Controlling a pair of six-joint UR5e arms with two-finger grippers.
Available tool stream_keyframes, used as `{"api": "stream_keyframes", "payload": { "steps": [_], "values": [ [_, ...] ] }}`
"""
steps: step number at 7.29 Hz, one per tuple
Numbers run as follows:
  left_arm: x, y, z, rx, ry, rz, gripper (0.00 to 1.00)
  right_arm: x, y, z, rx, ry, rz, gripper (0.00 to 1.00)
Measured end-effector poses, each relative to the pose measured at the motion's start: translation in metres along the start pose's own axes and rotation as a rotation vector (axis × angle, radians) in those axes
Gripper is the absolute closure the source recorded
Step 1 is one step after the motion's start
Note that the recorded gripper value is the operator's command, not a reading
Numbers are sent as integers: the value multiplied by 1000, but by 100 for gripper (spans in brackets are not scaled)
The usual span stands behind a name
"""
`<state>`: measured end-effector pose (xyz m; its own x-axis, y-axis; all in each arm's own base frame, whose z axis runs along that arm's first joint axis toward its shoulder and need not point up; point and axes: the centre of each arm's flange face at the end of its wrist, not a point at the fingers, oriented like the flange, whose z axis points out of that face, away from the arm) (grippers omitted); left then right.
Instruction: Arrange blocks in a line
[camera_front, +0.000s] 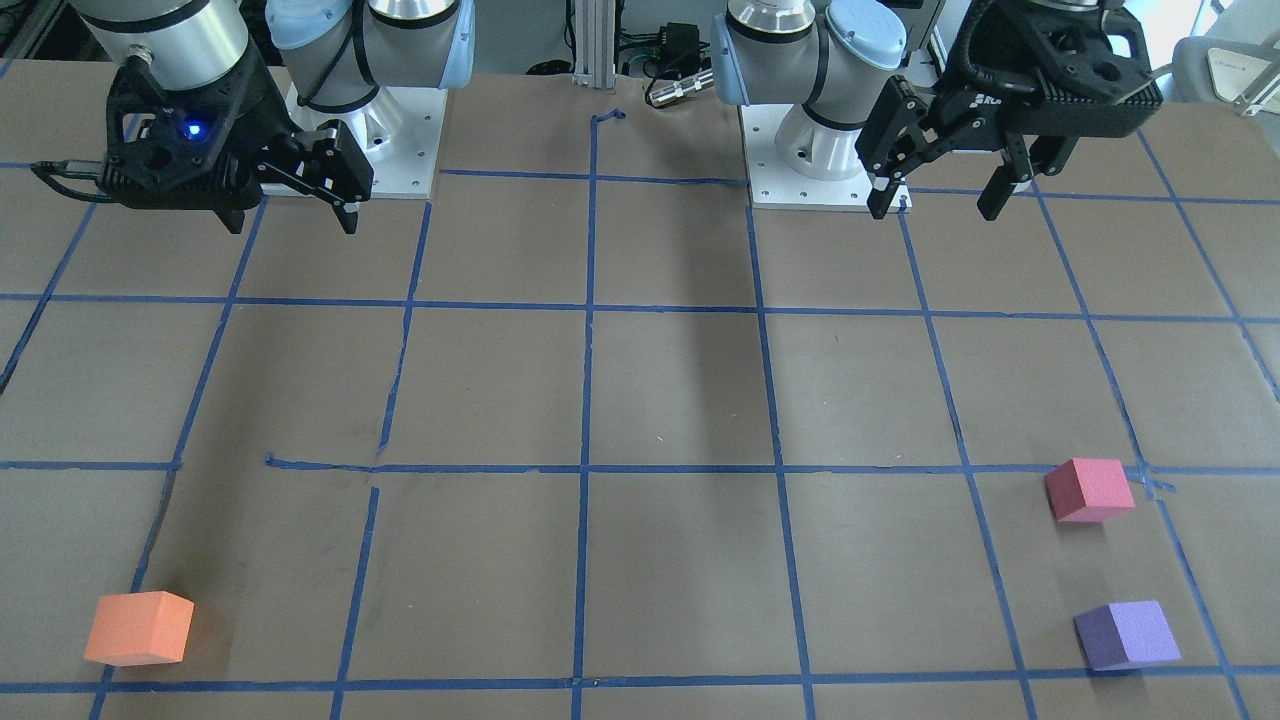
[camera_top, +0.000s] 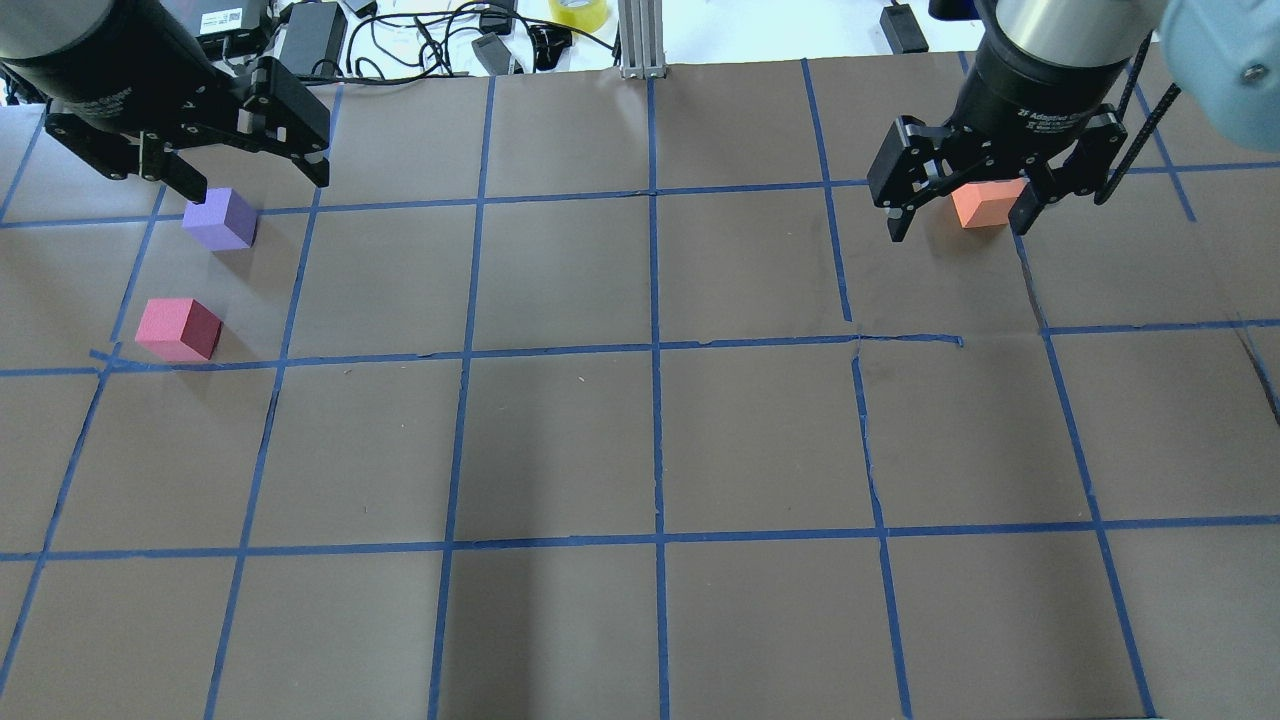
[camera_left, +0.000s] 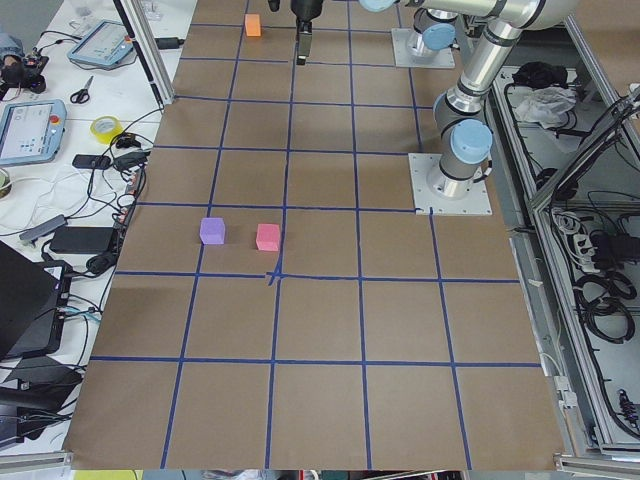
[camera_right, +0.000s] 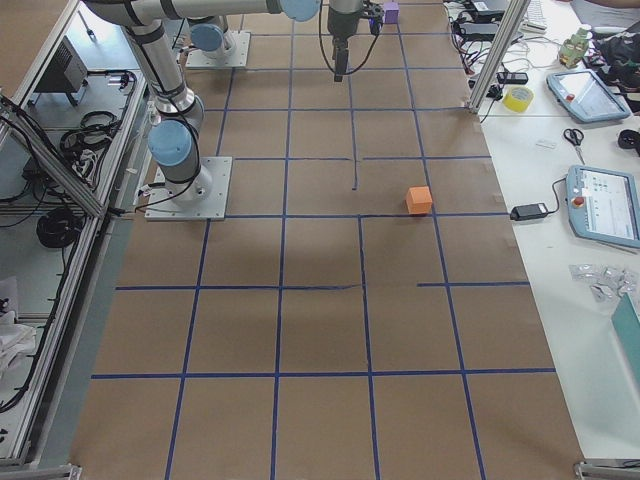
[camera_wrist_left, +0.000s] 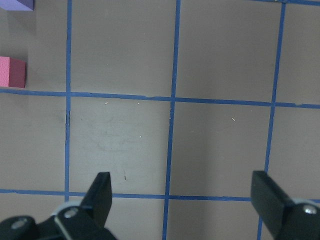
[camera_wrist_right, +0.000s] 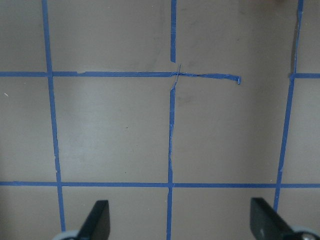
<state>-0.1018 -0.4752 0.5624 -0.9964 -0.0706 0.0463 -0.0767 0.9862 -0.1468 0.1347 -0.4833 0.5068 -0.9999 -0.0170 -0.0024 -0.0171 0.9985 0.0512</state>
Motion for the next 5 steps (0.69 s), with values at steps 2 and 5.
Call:
{"api": "stream_keyframes", "payload": {
  "steps": [2,5],
  "values": [
    [0,-1,1,-2,0,0,0,0,-1,1,-2,-1,0,0],
    [0,-2,3,-5,0,0,0,0,-3,2,-1,0,4,0]
  ]
}}
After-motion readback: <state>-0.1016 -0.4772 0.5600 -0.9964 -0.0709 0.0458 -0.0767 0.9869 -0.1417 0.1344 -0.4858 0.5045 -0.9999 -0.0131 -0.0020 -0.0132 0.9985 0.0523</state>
